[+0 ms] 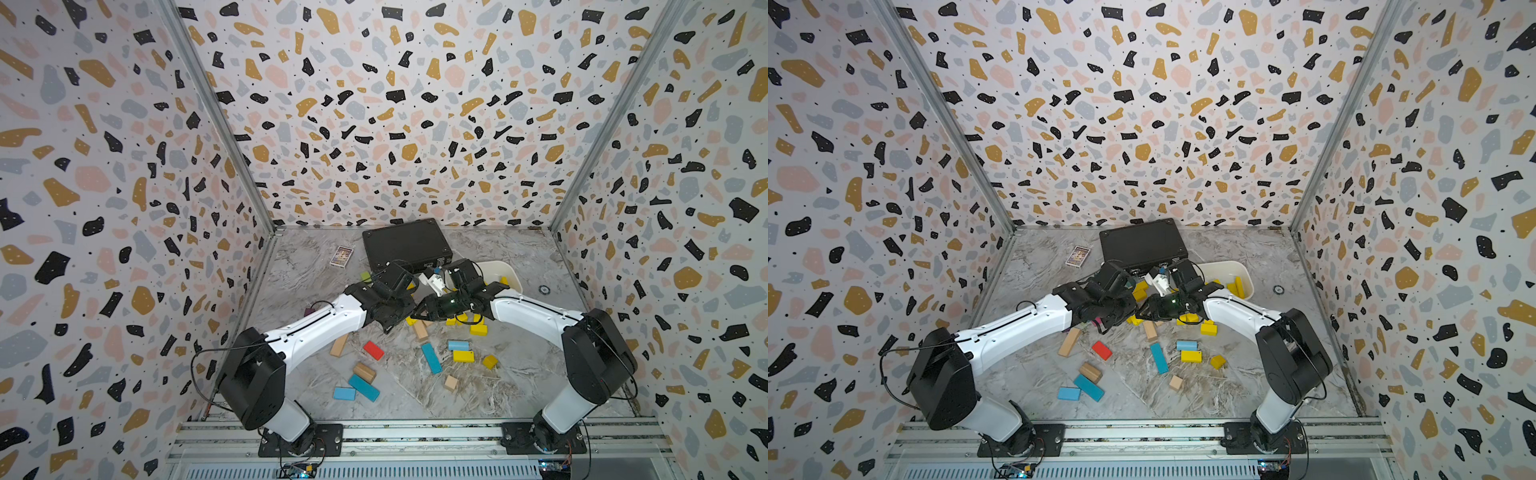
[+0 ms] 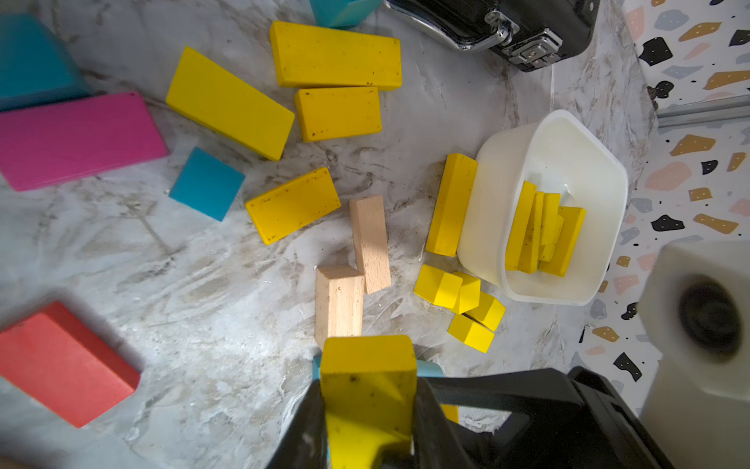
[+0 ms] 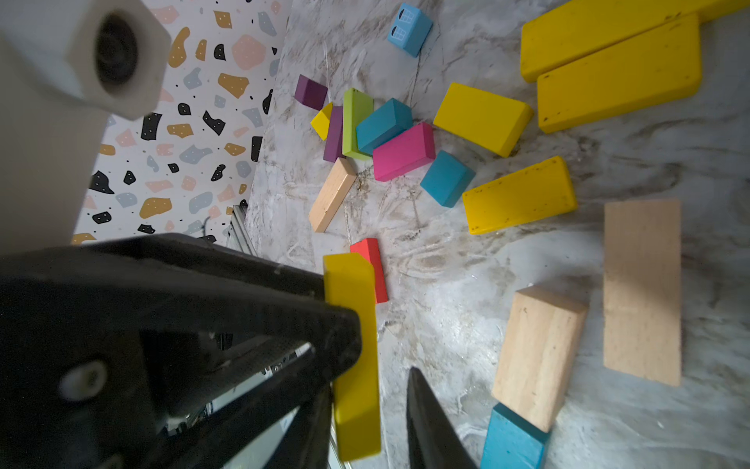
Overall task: Pick out the yellow building blocks
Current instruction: Pick up the building block from the center of the board, then place the building block in the storage box.
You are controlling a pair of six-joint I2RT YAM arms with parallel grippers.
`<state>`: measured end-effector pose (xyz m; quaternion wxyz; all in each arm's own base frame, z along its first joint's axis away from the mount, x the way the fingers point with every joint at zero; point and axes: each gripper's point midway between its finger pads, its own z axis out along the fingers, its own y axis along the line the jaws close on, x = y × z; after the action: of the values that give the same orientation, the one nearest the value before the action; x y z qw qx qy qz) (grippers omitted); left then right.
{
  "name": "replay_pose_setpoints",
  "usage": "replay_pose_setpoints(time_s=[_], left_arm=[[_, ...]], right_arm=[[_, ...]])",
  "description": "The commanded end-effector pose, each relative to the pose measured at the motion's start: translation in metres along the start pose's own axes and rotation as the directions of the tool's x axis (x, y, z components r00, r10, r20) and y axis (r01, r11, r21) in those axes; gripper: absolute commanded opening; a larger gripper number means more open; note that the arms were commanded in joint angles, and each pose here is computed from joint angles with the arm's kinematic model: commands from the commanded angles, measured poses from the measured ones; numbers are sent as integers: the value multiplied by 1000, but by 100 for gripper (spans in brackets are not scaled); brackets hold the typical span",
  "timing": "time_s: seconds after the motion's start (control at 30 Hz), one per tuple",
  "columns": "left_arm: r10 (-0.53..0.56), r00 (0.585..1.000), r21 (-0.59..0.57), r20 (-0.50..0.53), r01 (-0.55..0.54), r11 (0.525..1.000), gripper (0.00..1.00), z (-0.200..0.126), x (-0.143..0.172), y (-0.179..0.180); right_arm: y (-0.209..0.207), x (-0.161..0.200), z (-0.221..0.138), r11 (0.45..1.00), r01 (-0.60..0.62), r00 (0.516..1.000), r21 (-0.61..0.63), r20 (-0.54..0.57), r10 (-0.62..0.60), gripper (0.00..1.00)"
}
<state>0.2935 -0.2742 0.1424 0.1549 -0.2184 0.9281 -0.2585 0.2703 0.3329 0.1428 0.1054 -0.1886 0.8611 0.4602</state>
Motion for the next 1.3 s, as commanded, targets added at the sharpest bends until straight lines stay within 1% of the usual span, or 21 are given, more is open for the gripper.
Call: replay_pose_setpoints(time_s=[0.0,0.07,0.17,0.2,0.23,0.27,0.33,0.4,0.47,0.53,0.6,0.73,0.77,0.83,0.9,0.97,1.03,1.07,1.1,1.13,1.27], left_arm=[[2,1000,87,2,-2,996,16,-7,-2,-15],[2,1000,93,0,-2,996,16,-7,-2,-15],[4,1000,109,0,-4,994,19,-7,-2,-17],[5,1000,115,1,-5,993,25,-7,-2,-18],[8,1000,117,3,-9,993,37,-7,-2,-18],[10,1000,120,6,-10,993,47,-8,-3,-19],[22,1000,130,7,-23,991,63,-10,-3,-22],[34,999,136,16,-36,990,72,-12,-5,-23],[45,998,142,44,-51,989,77,-15,-9,-23],[60,995,155,82,-72,985,78,-20,-18,-23],[81,988,158,133,-102,982,78,-29,-31,-20],[131,964,146,232,-168,975,77,-48,-54,-12],[146,955,130,257,-183,974,77,-52,-58,-8],[169,943,91,287,-203,975,77,-58,-65,3],[192,933,55,303,-218,974,76,-62,-71,15],[209,929,29,306,-229,973,75,-64,-74,24],[208,929,9,305,-222,975,75,-66,-77,33],[241,921,-5,305,-251,968,74,-66,-78,36],[249,920,-14,303,-258,966,74,-67,-79,39],[257,919,-24,300,-262,965,73,-67,-80,42],[279,921,-45,272,-277,960,73,-66,-80,50]], right_arm=[[13,-4,-7,999,27,999,-29,28,-27,32],[13,-5,-8,999,28,999,-27,32,-27,27],[13,-4,-9,999,30,999,-21,35,-29,16],[13,-4,-10,999,30,999,-19,39,-29,12],[14,-6,-12,999,31,998,-15,48,-30,10],[13,-6,-14,999,31,998,-12,51,-30,8],[12,-8,-20,1000,28,997,3,74,-28,5],[5,-9,-27,1000,13,995,27,99,-15,3],[-5,-11,-38,998,-10,991,59,131,2,3],[-18,-13,-52,995,-33,987,97,162,17,2],[-37,-15,-69,984,-57,983,169,183,25,2],[-72,-20,-102,941,-88,980,326,198,23,2],[-84,-20,-110,917,-98,981,386,191,25,2],[-109,-20,-127,845,-122,985,521,166,41,2],[-130,-24,-142,771,-135,988,622,148,54,2],[-144,-29,-153,714,-124,990,689,132,44,2],[-153,-35,-157,680,-94,994,728,100,31,2],[-157,-37,-157,669,-79,997,739,77,32,2],[-160,-40,-155,667,-66,998,742,56,36,2],[-162,-41,-150,675,-57,998,736,40,40,2],[-164,-48,-128,745,-60,998,664,18,65,2]])
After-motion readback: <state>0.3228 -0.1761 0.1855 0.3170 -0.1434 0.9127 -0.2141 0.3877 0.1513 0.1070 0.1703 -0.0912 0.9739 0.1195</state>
